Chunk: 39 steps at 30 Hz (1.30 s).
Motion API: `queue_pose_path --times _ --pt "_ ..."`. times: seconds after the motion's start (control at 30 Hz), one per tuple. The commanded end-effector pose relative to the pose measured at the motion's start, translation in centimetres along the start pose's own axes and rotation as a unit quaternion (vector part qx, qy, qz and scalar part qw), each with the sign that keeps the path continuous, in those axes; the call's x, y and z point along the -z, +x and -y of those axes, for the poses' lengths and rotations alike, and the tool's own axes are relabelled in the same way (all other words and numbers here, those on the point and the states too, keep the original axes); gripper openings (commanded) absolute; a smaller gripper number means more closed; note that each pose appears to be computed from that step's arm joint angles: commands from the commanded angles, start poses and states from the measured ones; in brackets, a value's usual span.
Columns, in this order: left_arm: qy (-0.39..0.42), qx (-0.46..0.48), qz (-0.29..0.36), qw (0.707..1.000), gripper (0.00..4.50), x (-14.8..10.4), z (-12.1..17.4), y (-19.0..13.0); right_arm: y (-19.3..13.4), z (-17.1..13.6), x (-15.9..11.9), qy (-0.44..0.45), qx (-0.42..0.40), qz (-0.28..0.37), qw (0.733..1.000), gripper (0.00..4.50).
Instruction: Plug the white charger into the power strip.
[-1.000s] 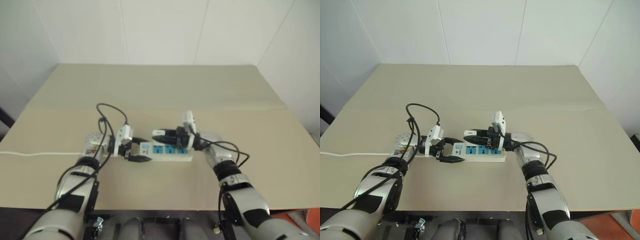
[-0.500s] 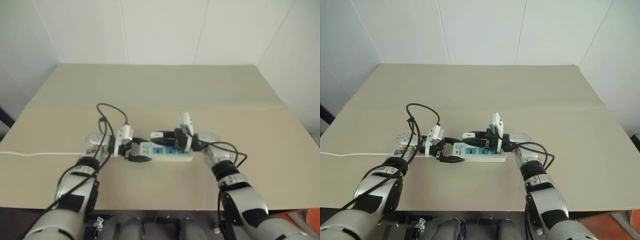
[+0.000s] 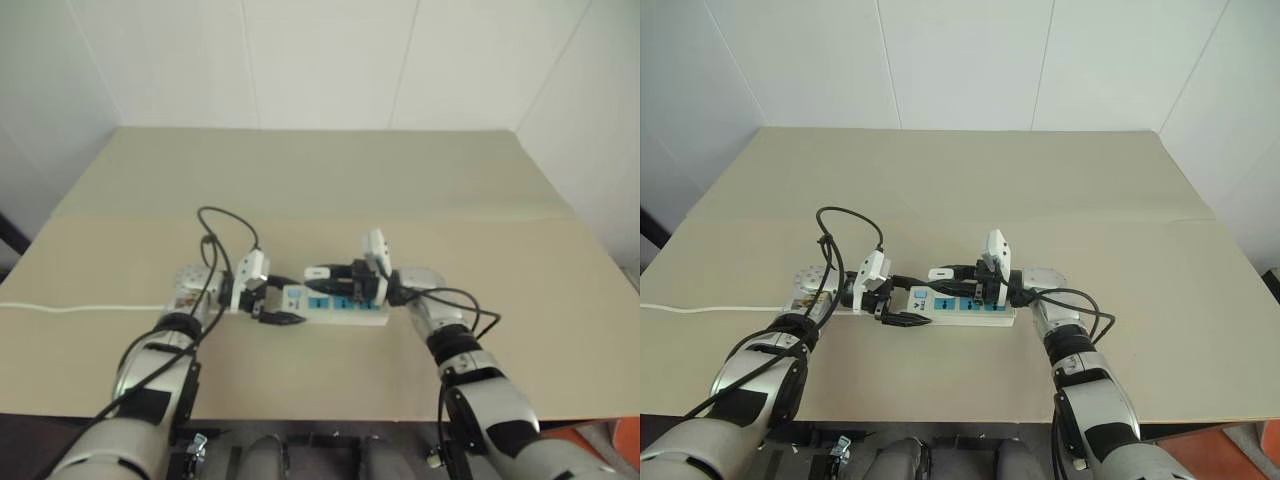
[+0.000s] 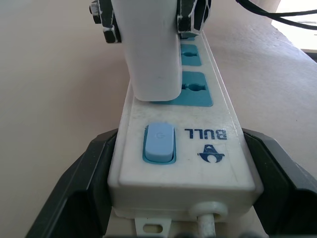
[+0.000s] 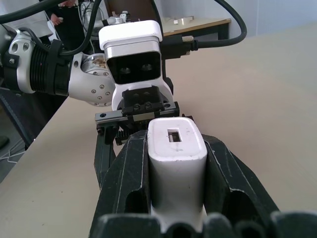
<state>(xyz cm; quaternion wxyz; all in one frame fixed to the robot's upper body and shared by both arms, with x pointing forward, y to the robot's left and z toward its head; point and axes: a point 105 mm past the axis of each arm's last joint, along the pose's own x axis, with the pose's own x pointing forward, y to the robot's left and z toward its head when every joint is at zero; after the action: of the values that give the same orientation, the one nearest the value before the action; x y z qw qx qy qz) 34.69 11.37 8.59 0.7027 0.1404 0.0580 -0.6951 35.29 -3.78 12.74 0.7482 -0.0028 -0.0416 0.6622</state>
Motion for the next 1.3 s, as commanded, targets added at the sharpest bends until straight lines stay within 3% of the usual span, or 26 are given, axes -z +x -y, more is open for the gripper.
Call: queue_pose_path --times 0.03,0.53,0.93,1.3 --pt "-0.017 0.029 -0.03 0.999 3.31 1.4 1.0 0.6 -0.8 0.1 -0.1 -0.029 0.006 -0.006 1.0 1.11" --pt "-0.021 0.029 -0.03 0.999 3.31 1.5 1.1 0.5 -0.9 -0.8 3.0 -0.061 0.0 -0.069 0.996 1.11" --pt "-0.022 0.028 -0.03 0.999 3.31 1.5 1.1 0.5 -1.2 -0.4 5.9 0.008 0.024 -0.132 0.991 1.11" --pt "-0.026 0.027 -0.03 0.999 3.31 1.6 1.1 0.4 -1.3 0.3 5.0 0.008 0.049 -0.101 0.994 1.11"
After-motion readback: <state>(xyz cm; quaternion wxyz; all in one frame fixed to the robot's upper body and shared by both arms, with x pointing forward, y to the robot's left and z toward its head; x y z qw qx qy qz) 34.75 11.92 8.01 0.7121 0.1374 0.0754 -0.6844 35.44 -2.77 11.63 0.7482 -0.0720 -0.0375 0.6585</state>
